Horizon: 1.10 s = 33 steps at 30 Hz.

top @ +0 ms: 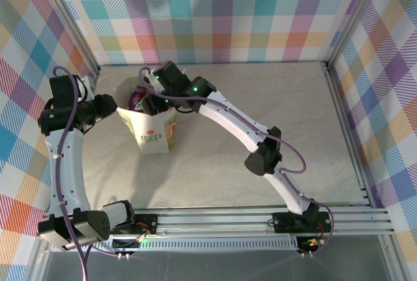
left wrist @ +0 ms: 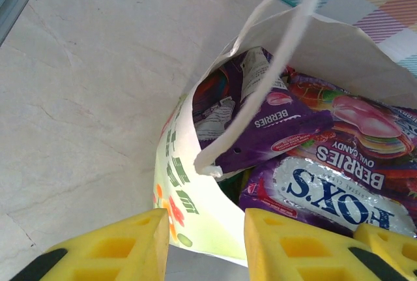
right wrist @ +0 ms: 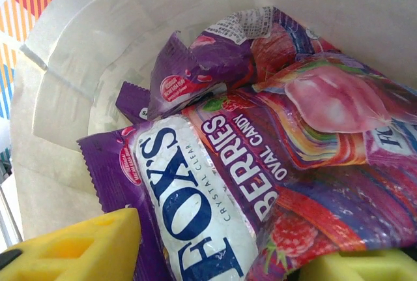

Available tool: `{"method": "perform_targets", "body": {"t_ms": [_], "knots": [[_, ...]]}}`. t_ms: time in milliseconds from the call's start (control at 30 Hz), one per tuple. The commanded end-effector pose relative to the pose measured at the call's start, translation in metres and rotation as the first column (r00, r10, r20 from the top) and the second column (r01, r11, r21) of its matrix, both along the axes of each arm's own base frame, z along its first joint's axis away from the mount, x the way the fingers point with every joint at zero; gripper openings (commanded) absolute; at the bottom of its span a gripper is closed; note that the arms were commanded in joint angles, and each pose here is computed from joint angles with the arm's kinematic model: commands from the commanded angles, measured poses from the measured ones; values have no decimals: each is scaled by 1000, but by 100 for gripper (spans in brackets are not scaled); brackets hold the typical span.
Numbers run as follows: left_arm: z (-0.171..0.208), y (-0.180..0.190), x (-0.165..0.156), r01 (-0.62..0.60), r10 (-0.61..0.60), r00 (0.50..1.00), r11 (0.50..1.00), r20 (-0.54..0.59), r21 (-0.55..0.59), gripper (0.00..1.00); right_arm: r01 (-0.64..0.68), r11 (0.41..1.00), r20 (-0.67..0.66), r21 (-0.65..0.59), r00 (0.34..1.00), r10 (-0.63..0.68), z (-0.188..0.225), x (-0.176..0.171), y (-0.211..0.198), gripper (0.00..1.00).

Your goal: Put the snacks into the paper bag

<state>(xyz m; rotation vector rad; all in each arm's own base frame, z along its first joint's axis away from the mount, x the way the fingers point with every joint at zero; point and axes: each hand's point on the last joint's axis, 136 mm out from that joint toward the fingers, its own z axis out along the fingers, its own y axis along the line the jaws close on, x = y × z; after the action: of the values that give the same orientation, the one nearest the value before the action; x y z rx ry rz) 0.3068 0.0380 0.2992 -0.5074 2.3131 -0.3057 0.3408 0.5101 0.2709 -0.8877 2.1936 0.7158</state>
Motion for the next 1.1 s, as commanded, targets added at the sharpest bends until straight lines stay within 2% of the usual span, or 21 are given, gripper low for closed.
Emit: {"method": "perform_targets", "body": {"t_ms": [0, 267, 467, 733, 1067], "knots": [[1, -4, 1, 6, -6, 1000, 1000, 10, -24, 36, 22, 998, 71, 60, 997, -26, 54, -5, -19, 61], [6, -3, -1, 3, -3, 1000, 1000, 19, -16, 36, -1, 984, 75, 179, 997, -13, 109, -26, -32, 63], [11, -1, 2, 1, -1, 1000, 1000, 26, -1, 36, 48, 983, 79, 176, 995, -63, 126, -32, -55, 58], [14, 2, 8, -4, 4, 999, 1000, 32, 8, 36, 206, 978, 83, 22, 975, -207, 101, -27, -100, 61], [23, 13, 20, -3, 1, 1000, 998, 27, 64, 39, 252, 967, 82, 26, 964, -254, 95, -10, -97, 66]]}}
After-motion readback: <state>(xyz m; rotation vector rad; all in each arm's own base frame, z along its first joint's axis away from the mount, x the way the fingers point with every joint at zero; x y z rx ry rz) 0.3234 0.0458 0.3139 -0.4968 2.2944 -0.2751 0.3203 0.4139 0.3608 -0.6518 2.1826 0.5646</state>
